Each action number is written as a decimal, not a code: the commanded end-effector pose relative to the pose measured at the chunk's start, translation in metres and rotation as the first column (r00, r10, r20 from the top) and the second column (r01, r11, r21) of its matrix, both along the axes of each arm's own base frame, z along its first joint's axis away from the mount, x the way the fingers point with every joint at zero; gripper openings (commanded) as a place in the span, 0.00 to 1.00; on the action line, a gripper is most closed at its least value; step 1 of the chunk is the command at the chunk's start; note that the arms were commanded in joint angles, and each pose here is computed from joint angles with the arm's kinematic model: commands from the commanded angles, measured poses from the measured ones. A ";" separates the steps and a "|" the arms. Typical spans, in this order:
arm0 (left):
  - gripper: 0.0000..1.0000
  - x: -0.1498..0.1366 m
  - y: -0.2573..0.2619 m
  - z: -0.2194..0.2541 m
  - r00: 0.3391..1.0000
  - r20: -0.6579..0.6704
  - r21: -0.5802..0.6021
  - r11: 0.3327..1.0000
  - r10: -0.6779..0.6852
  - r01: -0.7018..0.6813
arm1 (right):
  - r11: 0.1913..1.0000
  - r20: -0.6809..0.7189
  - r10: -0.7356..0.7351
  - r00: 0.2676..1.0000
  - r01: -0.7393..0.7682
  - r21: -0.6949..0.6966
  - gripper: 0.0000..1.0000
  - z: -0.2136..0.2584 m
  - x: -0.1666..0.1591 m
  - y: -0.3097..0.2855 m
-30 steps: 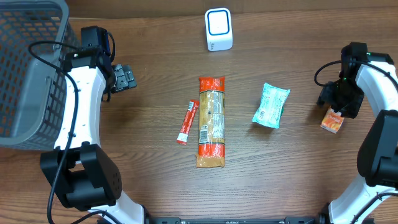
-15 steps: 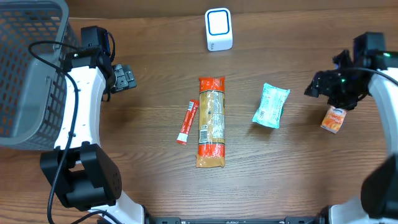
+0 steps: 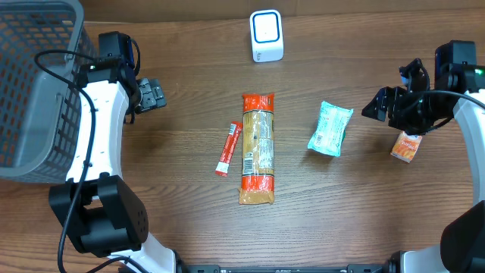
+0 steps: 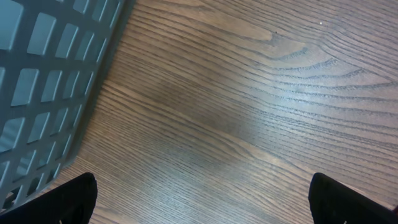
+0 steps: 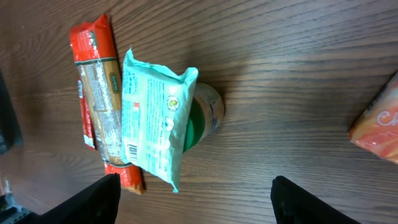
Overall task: Scan the item barcode
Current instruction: 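Move the right gripper left over the mint-green wet-wipe pack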
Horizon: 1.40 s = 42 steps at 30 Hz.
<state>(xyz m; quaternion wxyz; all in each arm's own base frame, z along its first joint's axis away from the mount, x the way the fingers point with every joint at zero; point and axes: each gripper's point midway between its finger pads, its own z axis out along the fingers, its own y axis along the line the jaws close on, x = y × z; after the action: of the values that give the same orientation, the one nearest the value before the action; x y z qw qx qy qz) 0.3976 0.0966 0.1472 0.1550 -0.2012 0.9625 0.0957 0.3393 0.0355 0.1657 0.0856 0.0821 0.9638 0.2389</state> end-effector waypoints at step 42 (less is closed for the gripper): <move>1.00 0.003 0.001 0.009 1.000 0.023 0.002 1.000 -0.010 0.010 | 0.967 0.274 0.038 0.961 -0.105 0.234 0.73 -0.065 0.032 0.048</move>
<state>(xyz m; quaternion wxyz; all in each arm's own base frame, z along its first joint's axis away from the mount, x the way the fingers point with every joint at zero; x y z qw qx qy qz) 0.3977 0.0966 0.1472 0.1551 -0.2012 0.9624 0.0957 0.3725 0.0762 0.0991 0.1977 0.0252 0.9163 0.3475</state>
